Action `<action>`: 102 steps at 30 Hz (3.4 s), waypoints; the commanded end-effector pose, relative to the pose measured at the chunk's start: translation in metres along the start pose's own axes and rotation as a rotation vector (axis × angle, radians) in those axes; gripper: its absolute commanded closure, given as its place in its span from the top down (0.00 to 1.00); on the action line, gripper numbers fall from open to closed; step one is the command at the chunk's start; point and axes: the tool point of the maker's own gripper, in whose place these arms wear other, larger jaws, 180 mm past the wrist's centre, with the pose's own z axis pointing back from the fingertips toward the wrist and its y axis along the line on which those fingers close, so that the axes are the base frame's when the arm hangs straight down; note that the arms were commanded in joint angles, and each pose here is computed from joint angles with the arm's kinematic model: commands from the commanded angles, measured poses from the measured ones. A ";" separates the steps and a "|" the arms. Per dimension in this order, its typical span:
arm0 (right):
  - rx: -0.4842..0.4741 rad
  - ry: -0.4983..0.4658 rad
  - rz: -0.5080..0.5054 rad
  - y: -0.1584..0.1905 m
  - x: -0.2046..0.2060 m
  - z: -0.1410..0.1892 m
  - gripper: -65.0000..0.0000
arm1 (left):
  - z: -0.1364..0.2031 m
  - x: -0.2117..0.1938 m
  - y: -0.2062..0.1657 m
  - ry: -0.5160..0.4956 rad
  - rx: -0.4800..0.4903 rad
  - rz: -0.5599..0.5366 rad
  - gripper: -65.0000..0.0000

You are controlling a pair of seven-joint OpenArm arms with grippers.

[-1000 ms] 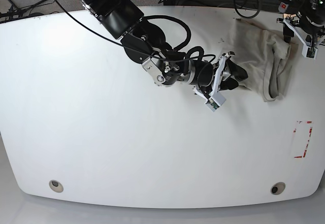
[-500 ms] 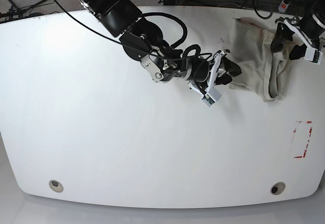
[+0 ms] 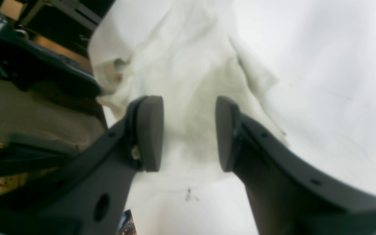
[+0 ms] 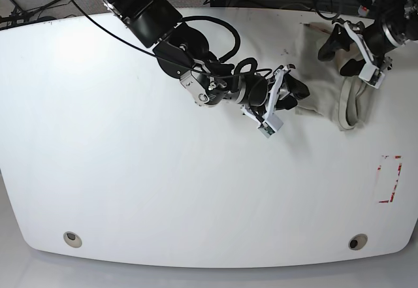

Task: Fold the T-shirt properly
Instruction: 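Grasp the shirt edges with both grippers and pull the bundle open, then pull the shirt corners with both grippers to square the folded shirt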

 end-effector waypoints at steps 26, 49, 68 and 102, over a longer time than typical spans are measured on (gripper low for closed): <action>-0.042 -0.014 0.096 -0.008 0.022 -0.009 0.37 | 0.076 -0.045 0.126 0.137 0.474 0.089 0.60; -0.020 0.134 0.132 0.008 -0.035 -0.051 0.37 | 0.001 -0.068 0.087 0.272 0.508 -0.013 0.60; -0.174 -0.003 0.013 -0.092 -0.005 0.074 0.37 | -0.109 0.018 0.022 0.147 0.206 -0.240 0.60; -0.496 0.024 0.182 -0.187 0.025 0.079 0.37 | -0.078 0.005 0.121 0.155 0.386 -0.023 0.60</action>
